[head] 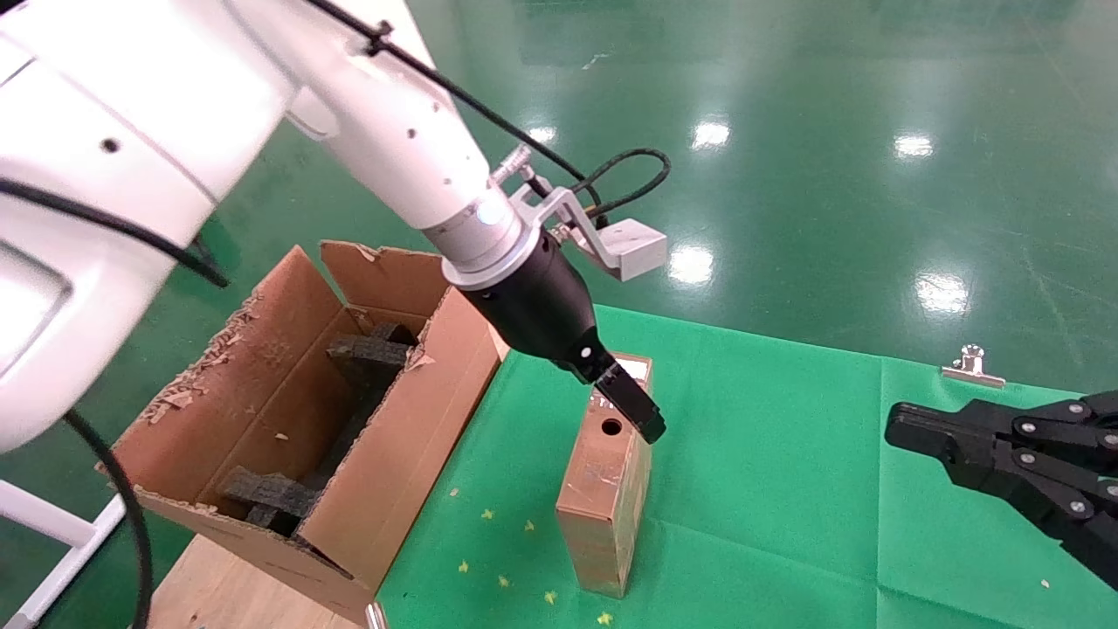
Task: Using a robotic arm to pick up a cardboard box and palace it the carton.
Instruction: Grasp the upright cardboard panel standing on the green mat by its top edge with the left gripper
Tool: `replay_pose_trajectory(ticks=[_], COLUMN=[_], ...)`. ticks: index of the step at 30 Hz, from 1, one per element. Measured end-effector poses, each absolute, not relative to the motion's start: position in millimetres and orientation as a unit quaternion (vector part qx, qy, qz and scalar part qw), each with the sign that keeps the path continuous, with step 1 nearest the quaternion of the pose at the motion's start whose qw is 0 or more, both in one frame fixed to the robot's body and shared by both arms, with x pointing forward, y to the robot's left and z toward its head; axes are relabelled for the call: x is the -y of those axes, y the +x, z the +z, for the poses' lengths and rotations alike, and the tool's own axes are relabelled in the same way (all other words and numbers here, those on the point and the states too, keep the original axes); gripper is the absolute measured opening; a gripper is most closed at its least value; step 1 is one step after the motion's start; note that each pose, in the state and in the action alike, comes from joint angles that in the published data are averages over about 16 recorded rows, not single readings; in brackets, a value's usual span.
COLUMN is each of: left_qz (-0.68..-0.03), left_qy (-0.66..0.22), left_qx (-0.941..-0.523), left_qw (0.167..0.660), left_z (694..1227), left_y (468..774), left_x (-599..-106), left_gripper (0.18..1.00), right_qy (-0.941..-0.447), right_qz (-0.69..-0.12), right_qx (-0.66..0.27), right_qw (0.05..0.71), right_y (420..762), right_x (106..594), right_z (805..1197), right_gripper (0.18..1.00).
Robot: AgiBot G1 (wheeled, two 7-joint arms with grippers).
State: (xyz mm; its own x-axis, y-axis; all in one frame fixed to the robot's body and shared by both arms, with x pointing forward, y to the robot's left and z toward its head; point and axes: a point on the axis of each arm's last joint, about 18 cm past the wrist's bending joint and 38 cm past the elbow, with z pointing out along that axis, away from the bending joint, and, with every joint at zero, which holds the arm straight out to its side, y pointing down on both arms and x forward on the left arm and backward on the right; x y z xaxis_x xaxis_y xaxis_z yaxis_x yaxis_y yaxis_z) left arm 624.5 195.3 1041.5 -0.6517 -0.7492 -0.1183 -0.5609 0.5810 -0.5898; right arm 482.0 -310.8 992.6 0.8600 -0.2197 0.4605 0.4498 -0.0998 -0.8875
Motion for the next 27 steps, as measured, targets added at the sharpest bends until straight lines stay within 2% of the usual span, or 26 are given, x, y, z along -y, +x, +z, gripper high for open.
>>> replay_pose_trajectory(ticks=[13,27], left_qz=[-0.205,-0.202], left_qy=[-0.394,-0.39], left_qx=[-0.88,-0.883], left_qw=[0.171,0.169], left_z=[1020.6,1017.9], left_y=[638.8,639.9], left_x=[-179.4,-177.9], left_gripper=[1.001,0.991], right_qy=[-0.698,-0.698], right_qz=[-0.251,-0.251], right_qx=[0.082,0.082], right_qw=[0.666,0.666], right_y=[482.0,482.0], right_x=[310.8,310.8], right_z=[992.5,992.5], right_gripper=[0.191,0.206])
